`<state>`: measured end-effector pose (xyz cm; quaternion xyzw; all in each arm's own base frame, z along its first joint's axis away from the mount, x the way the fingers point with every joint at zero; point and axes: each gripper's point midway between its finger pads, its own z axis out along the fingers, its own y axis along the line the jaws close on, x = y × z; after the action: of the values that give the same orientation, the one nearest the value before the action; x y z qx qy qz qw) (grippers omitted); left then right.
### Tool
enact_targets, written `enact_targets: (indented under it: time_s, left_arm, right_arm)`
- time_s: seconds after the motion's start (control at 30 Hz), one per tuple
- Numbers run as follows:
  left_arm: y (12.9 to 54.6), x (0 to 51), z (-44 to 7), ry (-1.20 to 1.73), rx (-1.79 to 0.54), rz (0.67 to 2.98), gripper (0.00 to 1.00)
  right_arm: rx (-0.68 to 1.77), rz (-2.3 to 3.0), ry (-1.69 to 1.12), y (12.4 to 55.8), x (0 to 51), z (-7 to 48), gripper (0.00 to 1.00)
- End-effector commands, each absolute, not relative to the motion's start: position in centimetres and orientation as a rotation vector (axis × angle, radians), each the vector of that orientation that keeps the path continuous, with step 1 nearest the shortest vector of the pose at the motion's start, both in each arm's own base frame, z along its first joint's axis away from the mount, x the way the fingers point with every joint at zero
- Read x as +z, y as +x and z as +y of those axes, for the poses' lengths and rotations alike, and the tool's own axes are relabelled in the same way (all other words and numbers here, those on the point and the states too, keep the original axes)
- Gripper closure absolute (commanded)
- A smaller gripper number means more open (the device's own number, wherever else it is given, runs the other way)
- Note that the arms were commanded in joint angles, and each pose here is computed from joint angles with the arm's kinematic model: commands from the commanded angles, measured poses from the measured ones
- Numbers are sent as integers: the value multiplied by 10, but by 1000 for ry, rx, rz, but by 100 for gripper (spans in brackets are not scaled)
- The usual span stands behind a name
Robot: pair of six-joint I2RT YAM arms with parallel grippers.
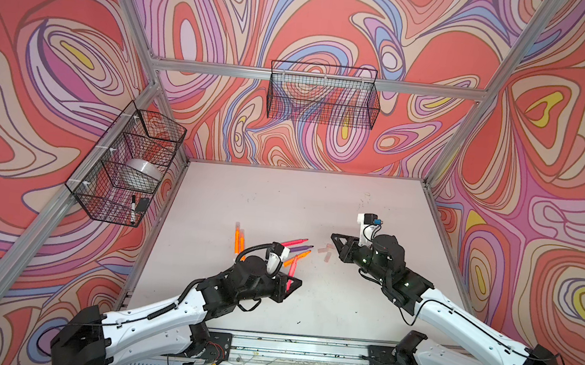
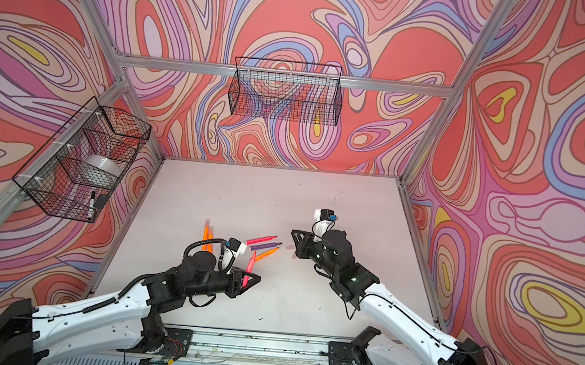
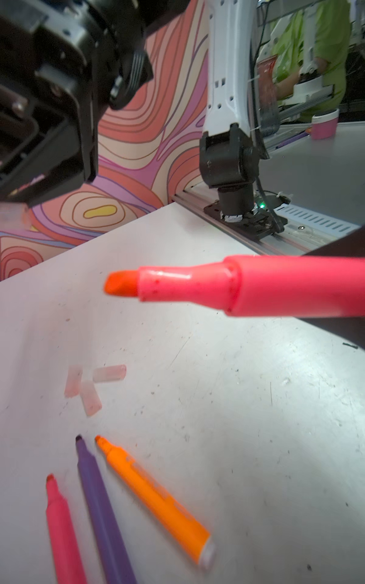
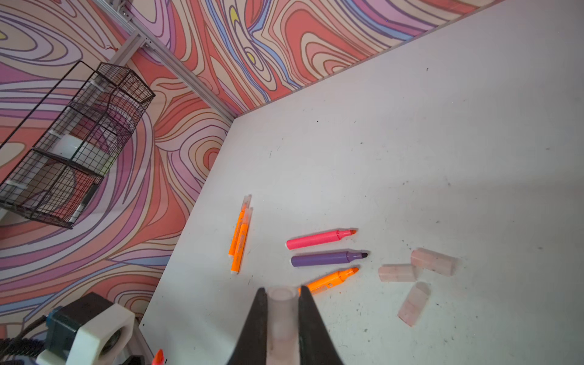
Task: Insert the pens into the pen caps
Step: 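Lift the pink cap with the right gripper and carry it above the marker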
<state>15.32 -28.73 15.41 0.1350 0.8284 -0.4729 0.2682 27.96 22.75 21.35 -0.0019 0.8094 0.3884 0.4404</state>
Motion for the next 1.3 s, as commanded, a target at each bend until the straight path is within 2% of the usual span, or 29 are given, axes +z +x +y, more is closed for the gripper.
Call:
enact_targets:
  time_s: [0.0,0.23,0.43,0.83,1.03,1.27]
  left_arm:
    - [140,178,-312,497,-1341,2119,100]
    - [135,166,-327,611,-1239,2110,100]
    - [126,166,-336,681,-1315,2068,100]
    - [135,158,-332,599,-1288,2078,100]
    - [150,146,-321,487,-1170,2143,100]
    - [150,145,-328,506,-1190,2141,100]
  right_arm:
    - [1112,1925,-67,270,214,242,100]
    - [1134,1911,-18,273,214,241,100]
    - [1160,1874,36,266,218,232,100]
    - [1175,1884,-18,250,216,268,100]
    - [1166,1868,1,249,217,264,100]
    - [1199,1846,-10,246,227,266,100]
